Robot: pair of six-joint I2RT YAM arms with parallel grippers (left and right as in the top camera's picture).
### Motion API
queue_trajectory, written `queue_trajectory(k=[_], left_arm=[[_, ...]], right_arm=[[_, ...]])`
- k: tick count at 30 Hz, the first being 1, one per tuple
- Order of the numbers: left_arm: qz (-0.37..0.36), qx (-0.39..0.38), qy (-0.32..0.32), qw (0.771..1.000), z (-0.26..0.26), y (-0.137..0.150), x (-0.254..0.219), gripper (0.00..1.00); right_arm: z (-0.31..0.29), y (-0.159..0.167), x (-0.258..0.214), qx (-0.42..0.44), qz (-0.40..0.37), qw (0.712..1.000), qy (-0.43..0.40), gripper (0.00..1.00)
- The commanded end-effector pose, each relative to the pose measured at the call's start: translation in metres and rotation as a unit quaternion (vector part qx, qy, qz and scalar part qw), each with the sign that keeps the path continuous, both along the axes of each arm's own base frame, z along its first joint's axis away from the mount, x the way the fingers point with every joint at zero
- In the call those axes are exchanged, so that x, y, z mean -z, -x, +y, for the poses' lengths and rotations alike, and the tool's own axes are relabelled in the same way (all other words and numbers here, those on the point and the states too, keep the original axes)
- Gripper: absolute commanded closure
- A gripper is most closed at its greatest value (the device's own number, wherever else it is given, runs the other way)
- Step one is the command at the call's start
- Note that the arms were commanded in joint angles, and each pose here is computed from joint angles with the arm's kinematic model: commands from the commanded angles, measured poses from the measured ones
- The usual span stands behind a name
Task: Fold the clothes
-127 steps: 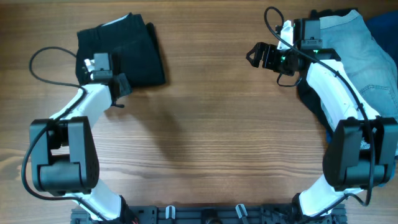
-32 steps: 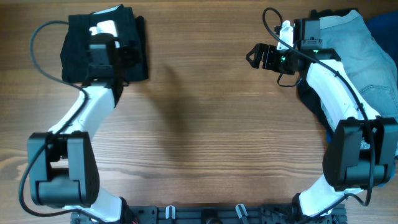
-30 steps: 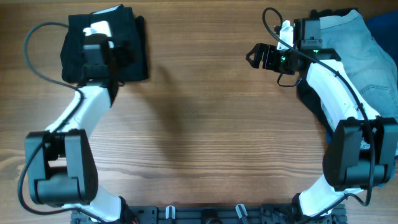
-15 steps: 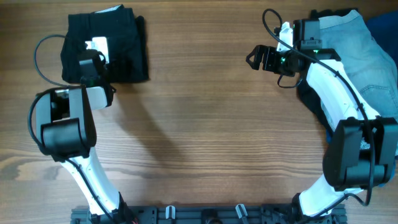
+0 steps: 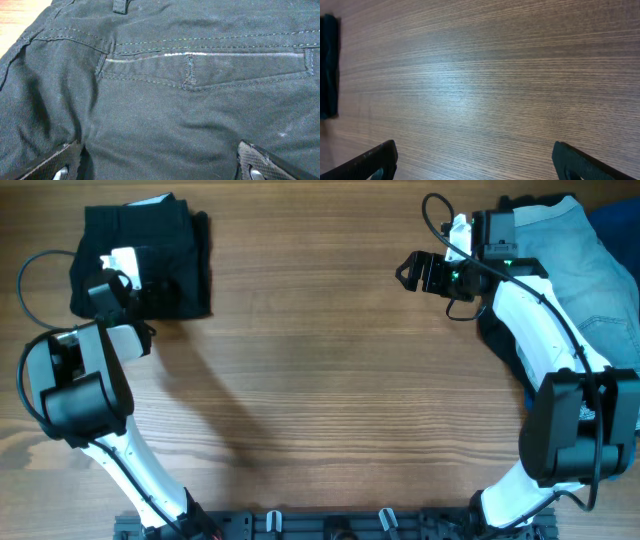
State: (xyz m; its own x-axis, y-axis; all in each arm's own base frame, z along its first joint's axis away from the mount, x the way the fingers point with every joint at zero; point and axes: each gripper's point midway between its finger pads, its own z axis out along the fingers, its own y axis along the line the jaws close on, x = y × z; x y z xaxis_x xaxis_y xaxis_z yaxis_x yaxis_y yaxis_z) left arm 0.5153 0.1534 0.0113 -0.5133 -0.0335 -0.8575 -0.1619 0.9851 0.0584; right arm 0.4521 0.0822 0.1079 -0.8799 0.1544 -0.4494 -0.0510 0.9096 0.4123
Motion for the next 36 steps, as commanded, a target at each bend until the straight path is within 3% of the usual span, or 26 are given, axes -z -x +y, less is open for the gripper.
queue_trajectory(k=[1,7,12,16,20,23,27,33,36], left_arm=[[0.032,-0.003,-0.006,0.999,0.007,0.01,0.025,0.0],[0.009,-0.026,-0.023,0.999,0.017,0.006,0.004,0.0],[-0.062,-0.028,-0.047,0.997,0.02,-0.003,-0.074,0.0],[-0.11,-0.032,-0.047,0.992,0.014,0.002,-0.143,0.0],[-0.12,-0.018,-0.047,0.991,-0.007,0.022,-0.201,0.0],[-0.117,-0.006,-0.019,0.993,-0.036,0.044,-0.233,0.0],[-0.112,0.027,0.043,0.992,-0.103,0.111,-0.288,0.0],[-0.093,0.071,0.068,0.991,-0.15,0.195,-0.314,0.0],[-0.074,0.078,0.071,0.992,-0.156,0.229,-0.311,0.0]], right_arm=[[0.002,-0.002,-0.013,-0.001,-0.016,1.0,-0.006,0.0],[0.002,-0.006,-0.015,-0.003,-0.026,1.0,-0.004,0.0],[0.003,-0.03,-0.034,-0.022,-0.102,0.995,0.01,0.0],[-0.013,-0.056,-0.071,-0.002,-0.182,0.983,0.03,0.0],[-0.024,-0.055,-0.148,-0.005,-0.262,0.964,0.048,0.0],[-0.031,-0.039,-0.201,-0.005,-0.318,0.944,0.082,0.0],[-0.036,0.03,-0.265,0.007,-0.346,0.934,0.093,0.0],[-0.037,0.106,-0.299,0.008,-0.355,0.93,0.095,0.0],[-0.037,0.127,-0.298,0.007,-0.343,0.934,0.095,0.0]])
